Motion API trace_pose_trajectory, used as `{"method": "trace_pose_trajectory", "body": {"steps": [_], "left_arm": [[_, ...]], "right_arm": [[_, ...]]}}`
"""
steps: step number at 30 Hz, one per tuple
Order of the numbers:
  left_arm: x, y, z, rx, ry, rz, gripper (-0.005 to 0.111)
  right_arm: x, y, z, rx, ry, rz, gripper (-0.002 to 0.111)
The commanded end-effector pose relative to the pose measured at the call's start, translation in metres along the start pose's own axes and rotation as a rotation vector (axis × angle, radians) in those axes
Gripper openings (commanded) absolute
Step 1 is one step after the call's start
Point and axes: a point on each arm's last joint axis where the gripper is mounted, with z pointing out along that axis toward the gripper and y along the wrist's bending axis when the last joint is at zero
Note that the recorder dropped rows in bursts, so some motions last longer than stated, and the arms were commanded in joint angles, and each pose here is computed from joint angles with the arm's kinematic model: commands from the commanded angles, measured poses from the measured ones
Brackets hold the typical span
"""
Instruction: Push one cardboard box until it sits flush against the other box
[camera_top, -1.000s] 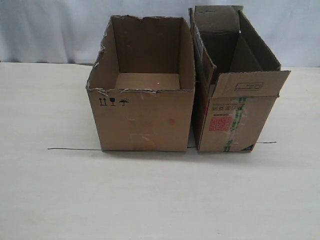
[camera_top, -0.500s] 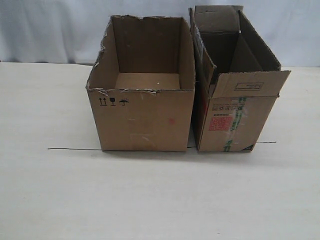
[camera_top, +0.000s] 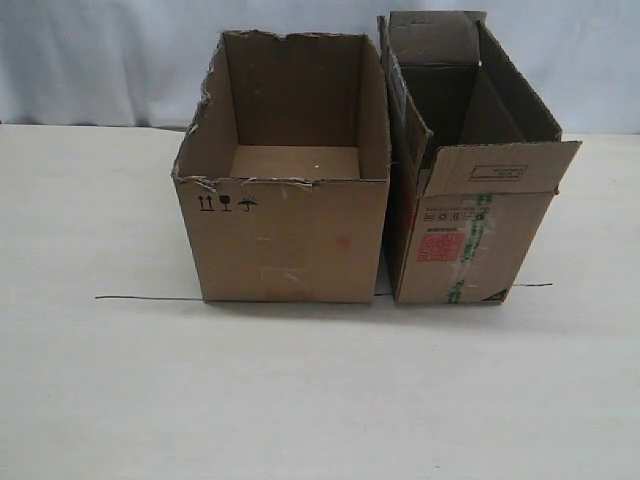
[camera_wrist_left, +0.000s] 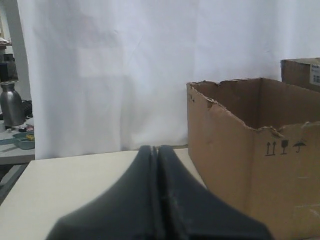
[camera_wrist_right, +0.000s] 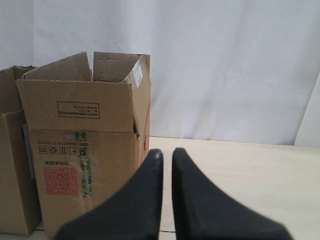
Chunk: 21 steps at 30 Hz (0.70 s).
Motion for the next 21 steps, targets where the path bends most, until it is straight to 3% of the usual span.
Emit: {"method": "trace_pose_trajectory", "body": {"steps": [1, 7, 12, 21], "left_arm": [[-0.0010, 0.0011, -0.0002, -0.019, -0.020, -0.052, 0.000], [-0.0003, 0.0025, -0.0003, -0.044, -0.013, -0.016, 0.000], [0.0082, 0.0044, -0.0007, -0.073, 0.084, 0.032, 0.000], [0.0067, 0.0047, -0.0006, -0.075, 0.069, 0.080, 0.000]], "right_arm": [[0.0007, -0.0003, -0.0001, 0.006, -0.002, -0.001, 0.005], [0.0007, -0.0003, -0.0001, 0.006, -0.002, -0.001, 0.005], [0.0007, -0.0003, -0.0001, 0.006, -0.002, -0.001, 0.005], [0.0007, -0.0003, -0.0001, 0.006, -0.002, -0.001, 0.005]]}}
